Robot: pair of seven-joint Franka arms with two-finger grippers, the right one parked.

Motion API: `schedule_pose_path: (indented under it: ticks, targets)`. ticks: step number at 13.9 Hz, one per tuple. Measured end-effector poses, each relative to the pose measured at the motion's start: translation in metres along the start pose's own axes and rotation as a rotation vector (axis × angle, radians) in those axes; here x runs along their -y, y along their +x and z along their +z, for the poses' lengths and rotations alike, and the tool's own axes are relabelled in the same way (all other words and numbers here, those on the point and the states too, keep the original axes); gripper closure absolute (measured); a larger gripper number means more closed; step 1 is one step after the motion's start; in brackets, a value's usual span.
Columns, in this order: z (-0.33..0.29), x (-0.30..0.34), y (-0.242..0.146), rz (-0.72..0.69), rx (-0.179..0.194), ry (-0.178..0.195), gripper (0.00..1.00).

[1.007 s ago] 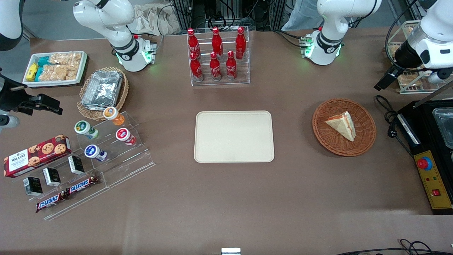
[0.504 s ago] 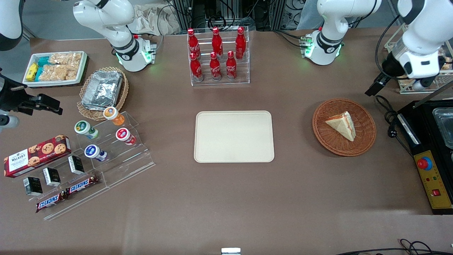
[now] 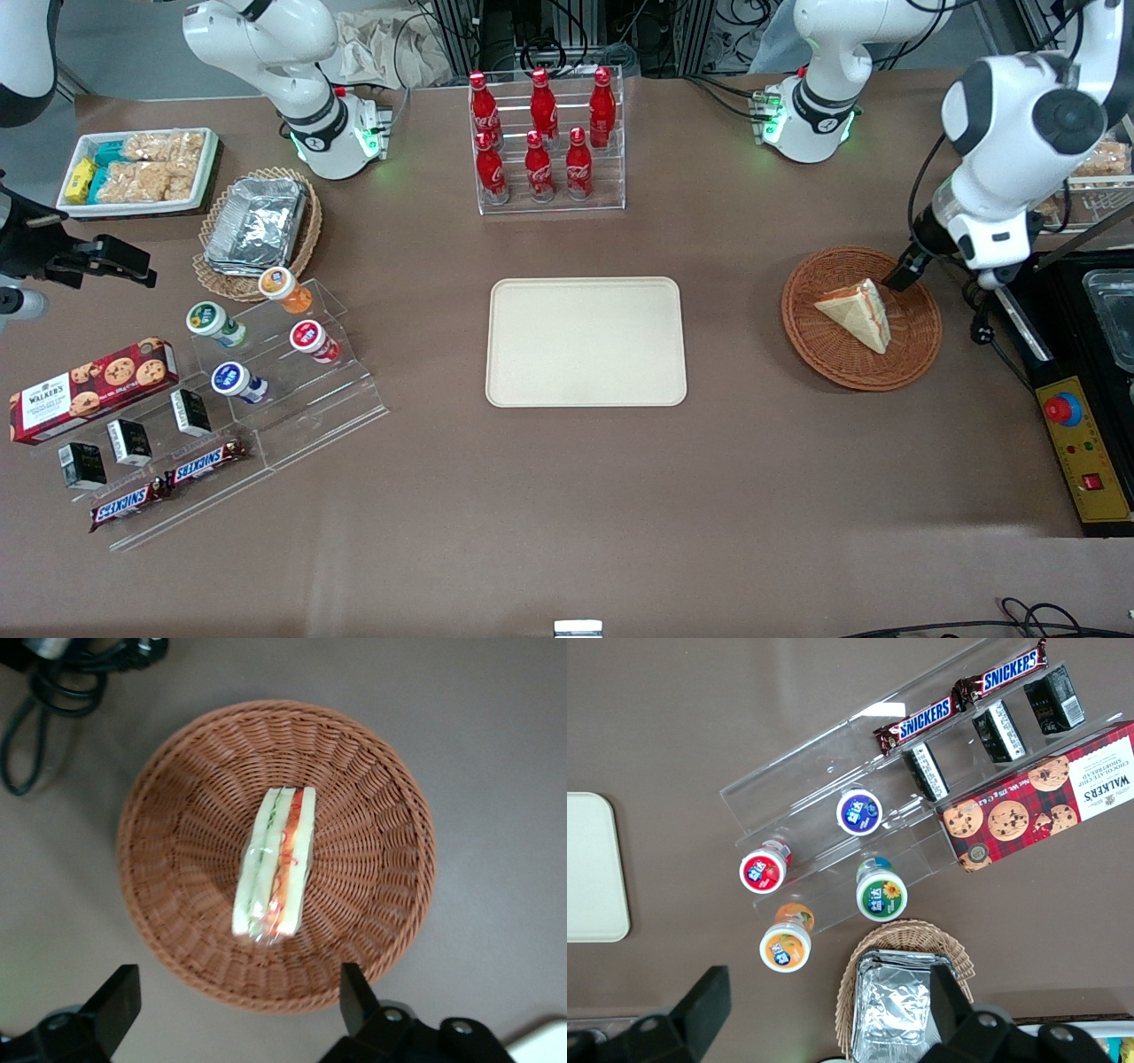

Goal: Place sandwich from basket to tray
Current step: 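Lower the open left gripper and close it on the sandwich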

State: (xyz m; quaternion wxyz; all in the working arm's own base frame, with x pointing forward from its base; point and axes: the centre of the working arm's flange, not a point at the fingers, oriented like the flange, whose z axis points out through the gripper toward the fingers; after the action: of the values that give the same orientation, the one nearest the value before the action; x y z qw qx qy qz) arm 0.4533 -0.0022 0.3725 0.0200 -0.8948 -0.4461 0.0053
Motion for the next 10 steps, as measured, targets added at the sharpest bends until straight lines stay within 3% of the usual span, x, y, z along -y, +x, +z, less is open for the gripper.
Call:
schedule_pose_path:
  ticks: [4,10]
  targets:
    - [0.045,-0.008,0.002,-0.010,0.016,0.018,0.00]
    - [0.078,-0.003,-0.005,-0.026,0.006,-0.001,0.00]
